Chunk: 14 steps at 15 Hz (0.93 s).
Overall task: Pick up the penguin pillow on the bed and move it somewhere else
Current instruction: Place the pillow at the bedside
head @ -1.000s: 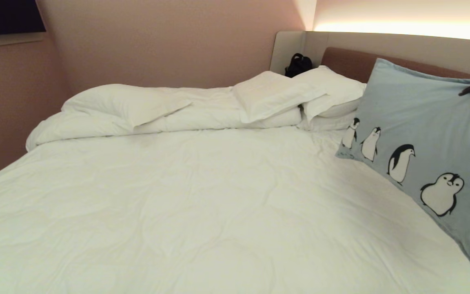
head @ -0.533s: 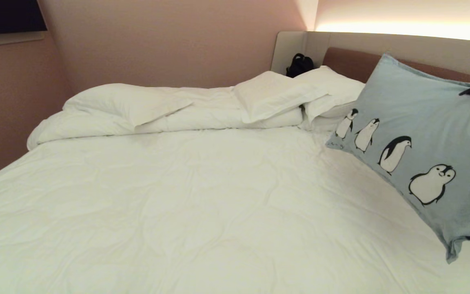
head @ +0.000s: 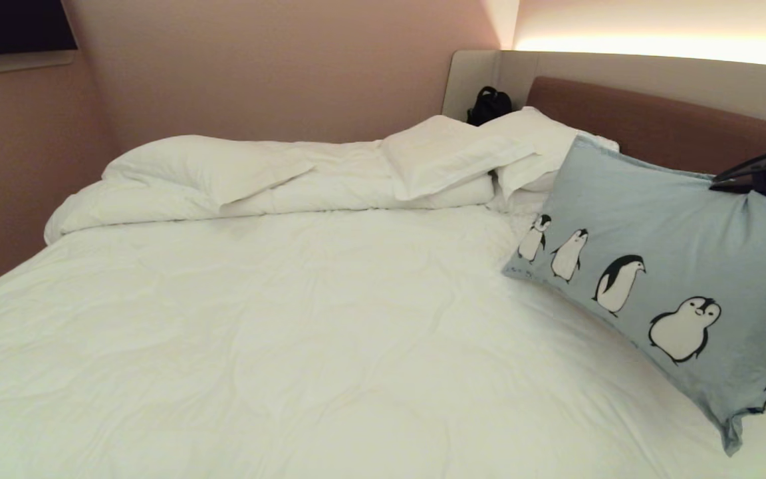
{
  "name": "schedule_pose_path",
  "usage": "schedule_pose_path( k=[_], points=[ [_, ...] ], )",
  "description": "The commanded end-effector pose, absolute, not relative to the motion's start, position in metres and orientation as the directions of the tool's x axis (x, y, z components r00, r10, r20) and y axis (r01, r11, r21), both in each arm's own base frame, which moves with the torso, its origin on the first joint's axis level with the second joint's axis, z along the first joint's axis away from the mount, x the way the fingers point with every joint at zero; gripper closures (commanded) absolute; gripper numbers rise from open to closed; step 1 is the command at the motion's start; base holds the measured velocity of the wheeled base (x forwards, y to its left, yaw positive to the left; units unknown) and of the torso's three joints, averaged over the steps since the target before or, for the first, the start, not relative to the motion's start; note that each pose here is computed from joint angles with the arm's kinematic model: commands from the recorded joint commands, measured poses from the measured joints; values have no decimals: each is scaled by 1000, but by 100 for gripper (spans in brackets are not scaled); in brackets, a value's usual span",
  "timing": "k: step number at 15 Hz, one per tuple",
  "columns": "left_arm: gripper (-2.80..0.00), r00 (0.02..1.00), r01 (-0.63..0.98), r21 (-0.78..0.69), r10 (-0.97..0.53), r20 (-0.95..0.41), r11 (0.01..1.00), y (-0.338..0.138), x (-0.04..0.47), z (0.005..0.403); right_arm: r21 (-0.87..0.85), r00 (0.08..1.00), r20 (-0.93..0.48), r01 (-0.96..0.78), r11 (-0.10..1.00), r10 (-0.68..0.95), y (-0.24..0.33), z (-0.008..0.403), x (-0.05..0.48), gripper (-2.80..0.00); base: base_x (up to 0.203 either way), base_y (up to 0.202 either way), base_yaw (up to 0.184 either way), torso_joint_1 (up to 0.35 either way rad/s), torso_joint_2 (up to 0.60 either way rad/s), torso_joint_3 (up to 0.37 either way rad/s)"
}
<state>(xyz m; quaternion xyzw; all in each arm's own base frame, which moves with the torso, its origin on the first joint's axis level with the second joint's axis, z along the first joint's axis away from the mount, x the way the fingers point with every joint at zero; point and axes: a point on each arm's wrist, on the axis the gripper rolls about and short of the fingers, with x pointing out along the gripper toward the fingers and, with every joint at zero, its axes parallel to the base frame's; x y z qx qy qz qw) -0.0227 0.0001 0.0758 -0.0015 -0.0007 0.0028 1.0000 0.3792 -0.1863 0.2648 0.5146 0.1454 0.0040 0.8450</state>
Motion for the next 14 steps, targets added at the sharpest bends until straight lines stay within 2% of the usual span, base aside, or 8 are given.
schedule_pose_path(
  k=[1, 8, 12, 14],
  points=[
    [0, 1000, -6, -3, 6, 2, 1000, 0, -23, 76, 909, 947, -218, 109, 401, 236, -192, 250, 390, 0, 0, 0, 0, 0, 0, 0],
    [0, 1000, -6, -3, 6, 2, 1000, 0, -23, 76, 972, 957, -80, 13, 235, 279, -236, 246, 383, 0, 0, 0, 0, 0, 0, 0],
    [0, 1000, -6, -3, 6, 2, 1000, 0, -23, 76, 981, 957, 6, -62, 186, 291, -253, 247, 375, 0, 0, 0, 0, 0, 0, 0],
    [0, 1000, -6, -3, 6, 2, 1000, 0, -23, 76, 988, 955, 60, -98, 118, 290, -259, 243, 377, 0, 0, 0, 0, 0, 0, 0]
  ],
)
